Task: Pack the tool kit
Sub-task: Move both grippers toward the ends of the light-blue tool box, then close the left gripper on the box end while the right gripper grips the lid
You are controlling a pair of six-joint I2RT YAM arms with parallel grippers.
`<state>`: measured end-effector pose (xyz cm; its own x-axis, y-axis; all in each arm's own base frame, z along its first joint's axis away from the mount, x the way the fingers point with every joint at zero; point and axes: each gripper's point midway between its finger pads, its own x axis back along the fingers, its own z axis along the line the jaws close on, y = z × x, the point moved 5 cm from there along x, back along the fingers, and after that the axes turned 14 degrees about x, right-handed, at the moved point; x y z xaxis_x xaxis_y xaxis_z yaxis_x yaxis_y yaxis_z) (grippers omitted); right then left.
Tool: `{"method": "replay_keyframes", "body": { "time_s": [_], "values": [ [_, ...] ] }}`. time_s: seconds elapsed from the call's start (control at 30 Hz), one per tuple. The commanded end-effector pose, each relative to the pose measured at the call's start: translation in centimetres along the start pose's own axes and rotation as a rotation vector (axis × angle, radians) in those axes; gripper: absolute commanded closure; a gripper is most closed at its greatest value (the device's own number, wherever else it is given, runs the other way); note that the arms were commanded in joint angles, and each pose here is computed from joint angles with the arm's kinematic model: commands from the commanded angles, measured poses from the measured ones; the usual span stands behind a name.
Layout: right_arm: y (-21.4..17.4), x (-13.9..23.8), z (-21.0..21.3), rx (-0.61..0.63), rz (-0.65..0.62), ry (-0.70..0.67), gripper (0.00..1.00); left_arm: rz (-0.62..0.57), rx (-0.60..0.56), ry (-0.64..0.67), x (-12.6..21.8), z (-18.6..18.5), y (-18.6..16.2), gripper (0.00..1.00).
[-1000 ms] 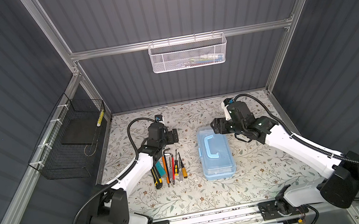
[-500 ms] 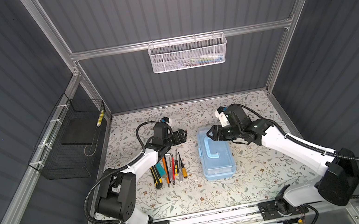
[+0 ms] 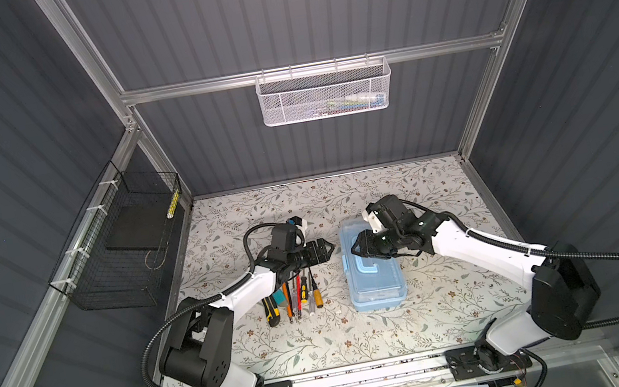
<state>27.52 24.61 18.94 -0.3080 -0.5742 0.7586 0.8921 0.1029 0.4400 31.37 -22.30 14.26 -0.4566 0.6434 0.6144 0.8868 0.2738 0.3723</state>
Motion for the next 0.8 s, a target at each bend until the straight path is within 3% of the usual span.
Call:
{"method": "replay_keyframes", "body": {
  "time_s": [0.0, 0.5, 0.77],
  "values": [
    [-0.7, -0.9, 0.1, -0.039, 0.037, 0.032, 0.51, 0.052, 0.015, -0.038, -0.1, -0.4, -1.5, 0.14],
    [-2.1, -4.3, -0.1, -0.115, 0.075, 0.337, 0.51, 0.113, -0.006, -0.074, -2.7, -1.5, -3.7, 0.15],
    [-2.8, -5.5, -1.0, -0.123, 0.093, 0.343, 0.56, 0.121, -0.026, -0.067, -2.8, -1.6, -4.1, 0.15]
  ]
}}
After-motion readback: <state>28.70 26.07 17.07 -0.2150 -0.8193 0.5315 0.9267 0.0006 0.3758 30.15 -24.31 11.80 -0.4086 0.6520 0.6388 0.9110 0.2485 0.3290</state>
